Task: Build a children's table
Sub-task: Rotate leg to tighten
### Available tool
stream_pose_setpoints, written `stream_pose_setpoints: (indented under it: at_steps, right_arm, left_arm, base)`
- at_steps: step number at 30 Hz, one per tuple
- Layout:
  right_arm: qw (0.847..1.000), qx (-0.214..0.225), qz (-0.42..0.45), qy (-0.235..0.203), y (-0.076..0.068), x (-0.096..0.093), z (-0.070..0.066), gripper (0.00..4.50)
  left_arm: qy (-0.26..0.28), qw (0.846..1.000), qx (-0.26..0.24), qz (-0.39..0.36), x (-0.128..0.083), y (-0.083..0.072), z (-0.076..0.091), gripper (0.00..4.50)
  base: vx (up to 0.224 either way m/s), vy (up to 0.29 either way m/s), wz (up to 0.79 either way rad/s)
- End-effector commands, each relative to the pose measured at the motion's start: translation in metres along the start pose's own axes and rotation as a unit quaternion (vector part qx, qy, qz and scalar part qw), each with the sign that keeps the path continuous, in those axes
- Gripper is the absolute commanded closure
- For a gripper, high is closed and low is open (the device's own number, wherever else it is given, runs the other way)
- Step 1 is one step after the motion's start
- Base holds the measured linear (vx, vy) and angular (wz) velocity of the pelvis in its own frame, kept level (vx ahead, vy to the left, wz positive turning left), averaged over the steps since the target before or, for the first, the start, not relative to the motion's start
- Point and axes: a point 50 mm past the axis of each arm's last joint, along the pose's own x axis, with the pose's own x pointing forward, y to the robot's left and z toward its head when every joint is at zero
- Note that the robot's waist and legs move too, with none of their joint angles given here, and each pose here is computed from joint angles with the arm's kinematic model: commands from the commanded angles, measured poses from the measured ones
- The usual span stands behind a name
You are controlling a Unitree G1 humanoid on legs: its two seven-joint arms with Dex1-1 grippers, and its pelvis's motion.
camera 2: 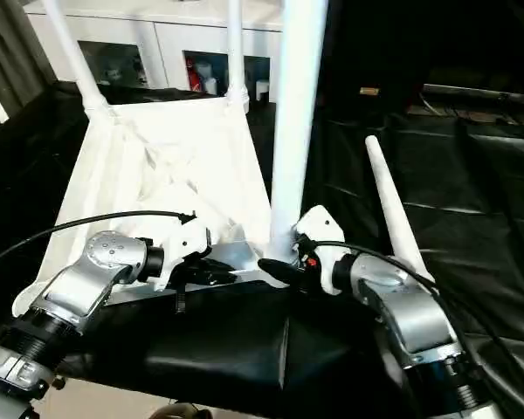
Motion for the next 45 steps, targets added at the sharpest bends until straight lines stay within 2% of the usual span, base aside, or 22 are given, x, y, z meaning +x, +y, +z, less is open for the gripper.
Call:
stream_pose_setpoints:
  at_steps: [1,2,4,5,6,7,8,9,11,15,16,18,20,21,22,26,31,32,33,34,39,45]
  right_arm:
    - [0.996,0.023,-0.084,0.009,-0.014,0.002,-0.006,1.76]
    - [0.99,0.05,-0.128,0.006,-0.018,0.007,-0.009,1.76]
    - [0.965,0.11,-0.237,0.005,-0.024,0.019,-0.021,1.79]
    - [0.96,0.12,-0.253,0.005,-0.025,0.021,-0.023,1.79]
    - [0.947,0.143,-0.288,0.006,-0.024,0.027,-0.028,1.8]
    - [0.947,0.143,-0.288,0.006,-0.024,0.027,-0.028,1.8]
    - [0.933,0.153,-0.324,0.016,-0.025,0.031,-0.033,1.8]
    - [0.923,0.174,-0.344,0.017,-0.021,0.044,-0.035,1.8]
    - [0.921,0.177,-0.345,0.016,-0.019,0.048,-0.035,1.8]
    - [0.929,0.168,-0.33,-0.017,-0.018,0.055,-0.02,1.8]
    - [0.93,0.165,-0.326,-0.025,-0.018,0.056,-0.017,1.24]
    - [0.933,0.163,-0.32,-0.04,-0.017,0.055,-0.014,1.24]
    - [0.937,0.144,-0.313,-0.048,-0.019,0.053,-0.011,0.94]
    - [0.942,0.124,-0.306,-0.054,-0.021,0.048,-0.008,0.86]
    - [0.942,0.124,-0.306,-0.054,-0.021,0.048,-0.008,0.8]
    - [0.961,0.067,-0.26,-0.067,-0.024,0.033,0.002,0.5]
    - [0.986,0.007,-0.16,-0.041,-0.02,0.014,0.005,0.5]
    - [0.986,0.007,-0.159,-0.04,-0.02,0.014,0.005,0.5]
    - [0.996,-0.016,-0.089,-0.026,-0.013,0.004,0.004,0.5]
    - [0.997,-0.029,-0.061,-0.021,-0.01,0.0,0.004,0.5]
    - [0.997,-0.07,0.037,0.001,0.001,-0.015,0.006,0.5]
    - [0.996,-0.076,0.039,0.017,-0.003,-0.014,0.007,0.5]
  left_arm:
    - [-0.031,0.999,0.0,0.029,0.004,0.007,0.015,4.5]
    - [-0.031,0.998,-0.014,0.06,0.008,0.011,0.015,4.5]
    - [-0.035,0.986,-0.066,0.15,0.022,0.023,0.017,4.5]
    - [-0.037,0.983,-0.075,0.164,0.025,0.024,0.018,4.5]
    - [-0.042,0.974,-0.096,0.2,0.032,0.028,0.02,4.5]
    - [-0.042,0.974,-0.096,0.2,0.032,0.028,0.02,4.5]
    - [-0.05,0.969,-0.114,0.215,0.039,0.028,0.023,4.5]
    - [-0.059,0.961,-0.131,0.238,0.055,0.028,0.033,4.5]
    - [-0.062,0.96,-0.134,0.24,0.06,0.027,0.036,4.5]
    - [-0.078,0.968,-0.107,0.214,0.07,0.022,0.05,4.5]
    - [-0.08,0.971,-0.098,0.204,0.071,0.02,0.05,4.5]
    - [-0.081,0.976,-0.086,0.184,0.07,0.018,0.05,4.5]
    - [-0.087,0.982,-0.065,0.152,0.068,0.014,0.048,4.5]
    - [-0.085,0.987,-0.042,0.127,0.063,0.012,0.044,4.5]
    - [-0.085,0.987,-0.042,0.127,0.063,0.012,0.044,4.5]
    - [-0.079,0.993,-0.025,0.09,0.05,0.009,0.035,4.5]
    - [-0.067,0.996,-0.004,0.061,0.033,0.01,0.027,4.5]
    - [-0.066,0.996,-0.004,0.061,0.033,0.01,0.027,4.5]
    - [-0.064,0.997,0.01,0.039,0.025,0.009,0.024,4.5]
    - [-0.061,0.998,0.017,0.027,0.021,0.008,0.023,4.5]
    - [-0.039,0.998,0.045,-0.02,0.004,0.004,0.017,4.5]
    - [-0.037,0.997,0.051,-0.041,-0.003,0.0,0.016,4.5]
  base:
    - [0.0,0.0,0.0]
    - [0.0,0.0,0.0]
    - [0.0,0.0,0.0]
    - [0.0,0.0,0.0]
    - [0.0,0.0,0.0]
    - [0.0,0.0,0.0]
    - [0.0,0.0,0.0]
    - [0.0,0.0,0.0]
    - [0.0,0.0,0.0]
    - [0.0,0.0,0.0]
    - [0.0,0.0,0.0]
    - [0.0,0.0,0.0]
    - [0.0,0.0,0.0]
    - [0.0,0.0,0.0]
    - [0.0,0.0,0.0]
    - [0.0,0.0,0.0]
    - [0.0,0.0,0.0]
    - [0.0,0.0,0.0]
    - [0.0,0.0,0.0]
    - [0.0,0.0,0.0]
    - [0.0,0.0,0.0]
    - [0.0,0.0,0.0]
